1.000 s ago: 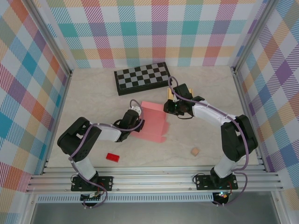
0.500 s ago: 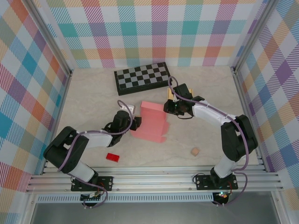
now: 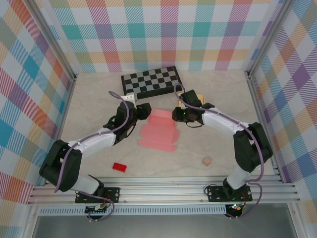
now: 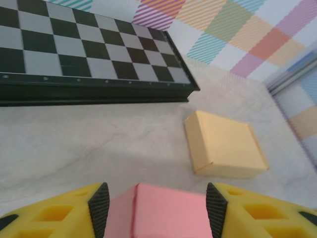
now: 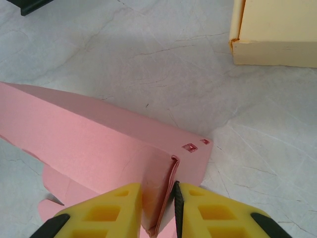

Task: Fold the paper box

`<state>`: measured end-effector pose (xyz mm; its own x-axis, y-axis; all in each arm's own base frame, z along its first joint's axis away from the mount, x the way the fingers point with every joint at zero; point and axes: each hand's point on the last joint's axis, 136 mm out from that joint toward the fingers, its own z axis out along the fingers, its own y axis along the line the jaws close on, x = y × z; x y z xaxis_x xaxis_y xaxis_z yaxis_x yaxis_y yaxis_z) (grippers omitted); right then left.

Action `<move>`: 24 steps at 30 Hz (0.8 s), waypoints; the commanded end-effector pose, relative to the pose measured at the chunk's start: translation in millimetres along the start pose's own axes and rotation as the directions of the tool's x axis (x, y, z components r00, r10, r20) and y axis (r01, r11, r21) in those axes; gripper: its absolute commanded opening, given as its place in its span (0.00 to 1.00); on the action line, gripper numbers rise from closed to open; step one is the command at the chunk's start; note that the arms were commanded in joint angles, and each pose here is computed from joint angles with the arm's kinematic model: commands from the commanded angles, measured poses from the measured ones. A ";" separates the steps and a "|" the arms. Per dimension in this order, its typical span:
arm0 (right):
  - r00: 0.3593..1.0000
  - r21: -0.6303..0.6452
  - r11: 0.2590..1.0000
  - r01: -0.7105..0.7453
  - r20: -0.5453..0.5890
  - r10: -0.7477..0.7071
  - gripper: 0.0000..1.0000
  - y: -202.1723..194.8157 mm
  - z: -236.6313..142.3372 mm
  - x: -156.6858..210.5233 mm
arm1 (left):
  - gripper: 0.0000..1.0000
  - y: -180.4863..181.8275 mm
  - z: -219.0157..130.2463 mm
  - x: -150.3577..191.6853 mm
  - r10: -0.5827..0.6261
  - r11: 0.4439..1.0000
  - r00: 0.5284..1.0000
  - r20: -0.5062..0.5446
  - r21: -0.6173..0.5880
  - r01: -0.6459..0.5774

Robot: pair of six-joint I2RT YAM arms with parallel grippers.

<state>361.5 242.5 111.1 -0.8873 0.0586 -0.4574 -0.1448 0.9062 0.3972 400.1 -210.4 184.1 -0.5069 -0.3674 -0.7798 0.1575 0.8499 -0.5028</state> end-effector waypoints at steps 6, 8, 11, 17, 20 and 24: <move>0.999 0.029 0.999 0.023 -0.045 -0.022 0.26 -3.8 5.4 11.0 | 0.43 8.7 31.2 28.4 -0.127 0.992 0.983 -0.133 -0.012 0.126; 0.998 0.029 0.999 0.025 -0.050 -0.024 0.26 -3.8 6.2 11.9 | 0.39 9.3 34.6 33.9 -0.132 0.991 0.979 -0.153 -0.013 0.131; 0.998 0.026 0.999 0.022 -0.054 -0.020 0.26 -3.4 7.3 11.7 | 0.30 11.2 37.4 44.0 -0.179 0.984 0.969 -0.170 -0.007 0.181; 0.998 0.026 1.000 0.014 -0.061 -0.012 0.26 -3.1 11.1 12.7 | 0.15 8.4 44.9 68.5 -0.239 0.970 0.945 -0.222 -0.014 0.242; 0.998 0.038 0.999 0.012 -0.068 -0.009 0.25 -5.5 12.8 14.3 | 0.10 17.8 46.2 82.4 -0.245 0.970 0.940 -0.240 -0.062 0.237; 0.997 0.059 0.998 0.009 -0.076 -0.005 0.26 -11.0 16.1 17.9 | 0.05 38.0 47.0 102.5 -0.249 0.965 0.931 -0.267 -0.147 0.216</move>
<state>366.0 242.1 111.2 -0.8823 0.0560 -0.4674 -0.1444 0.9128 0.3819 416.6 -230.5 118.9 -0.6406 -0.5023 -0.5808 -0.0025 0.7577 -0.6526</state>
